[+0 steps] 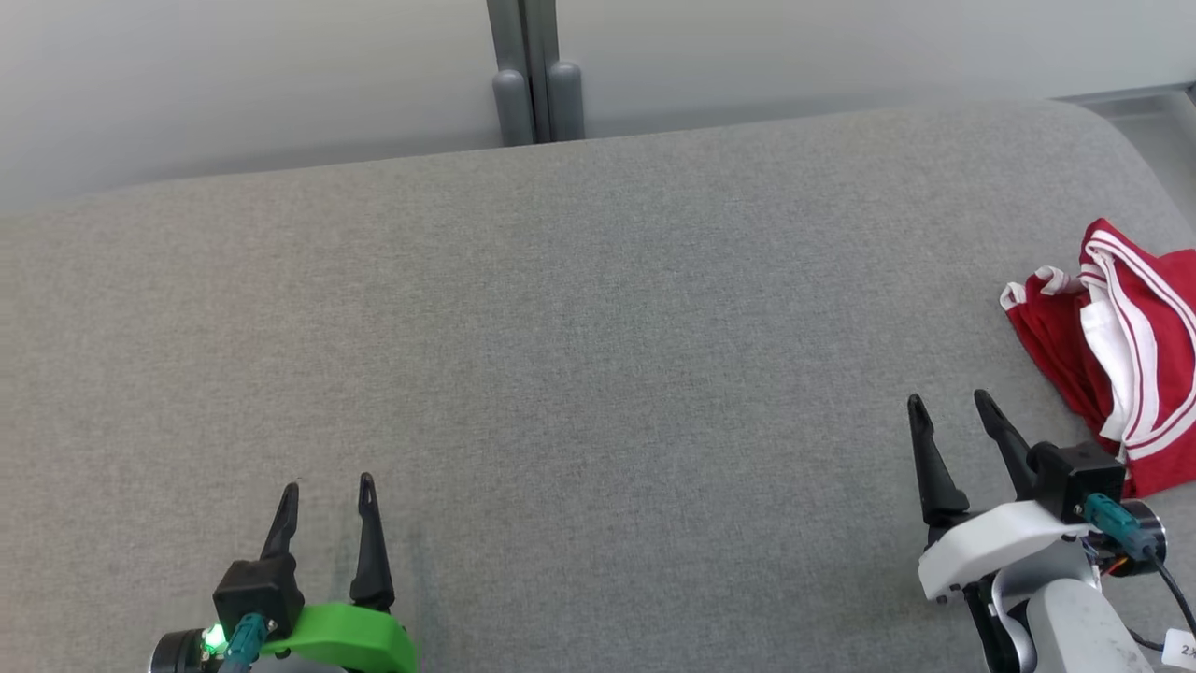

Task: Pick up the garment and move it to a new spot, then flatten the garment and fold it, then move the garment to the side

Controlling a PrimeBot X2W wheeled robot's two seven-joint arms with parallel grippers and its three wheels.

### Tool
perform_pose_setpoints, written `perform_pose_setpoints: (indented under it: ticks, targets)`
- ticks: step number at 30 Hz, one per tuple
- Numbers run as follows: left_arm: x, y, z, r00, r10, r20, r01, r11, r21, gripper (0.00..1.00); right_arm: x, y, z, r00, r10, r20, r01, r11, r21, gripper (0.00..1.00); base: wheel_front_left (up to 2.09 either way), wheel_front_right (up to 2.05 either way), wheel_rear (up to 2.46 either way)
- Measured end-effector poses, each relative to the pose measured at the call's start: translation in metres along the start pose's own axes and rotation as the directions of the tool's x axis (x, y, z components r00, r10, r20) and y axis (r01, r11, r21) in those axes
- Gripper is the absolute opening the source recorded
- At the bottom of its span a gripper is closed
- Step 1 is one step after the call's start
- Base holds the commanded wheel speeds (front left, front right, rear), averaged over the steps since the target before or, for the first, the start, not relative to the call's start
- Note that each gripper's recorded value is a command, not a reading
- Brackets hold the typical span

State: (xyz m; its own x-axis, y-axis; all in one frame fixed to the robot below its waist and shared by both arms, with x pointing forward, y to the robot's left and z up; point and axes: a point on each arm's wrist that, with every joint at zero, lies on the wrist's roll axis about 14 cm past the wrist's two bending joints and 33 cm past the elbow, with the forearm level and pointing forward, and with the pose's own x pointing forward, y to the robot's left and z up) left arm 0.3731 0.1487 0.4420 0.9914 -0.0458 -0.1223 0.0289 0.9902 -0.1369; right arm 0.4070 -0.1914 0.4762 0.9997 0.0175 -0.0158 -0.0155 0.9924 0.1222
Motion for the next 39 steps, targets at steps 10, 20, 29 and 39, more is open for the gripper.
perform_pose_setpoints:
  ticks: [10, 20, 29, 39]
  targets:
    - [-0.031, 0.019, 0.007, 0.998, 0.051, 0.030, -0.051, 0.999, -0.011, 1.00, -0.017, 0.014, 0.003, 0.999, 0.036, 0.009, -0.036, 0.999, 0.022, 1.00, 0.00, 0.00, 0.00]
    - [-0.043, 0.026, -0.016, 0.995, 0.083, -0.047, -0.086, 0.994, -0.071, 0.00, -0.034, 0.014, -0.026, 0.996, 0.016, -0.088, -0.009, 0.996, 0.087, 0.00, 0.00, 0.00, 0.00]
    - [-0.042, 0.033, -0.016, 0.991, 0.111, -0.075, -0.126, 0.964, -0.235, 0.00, -0.032, 0.008, -0.023, 0.996, -0.020, -0.090, 0.042, 0.968, 0.246, 0.00, 0.00, 0.00, 0.00]
    - [-0.037, 0.038, -0.011, 0.988, 0.125, -0.086, -0.149, 0.909, -0.390, 0.00, -0.031, 0.003, -0.019, 0.995, -0.045, -0.091, 0.078, 0.914, 0.399, 0.00, 0.00, 0.00, 0.00]
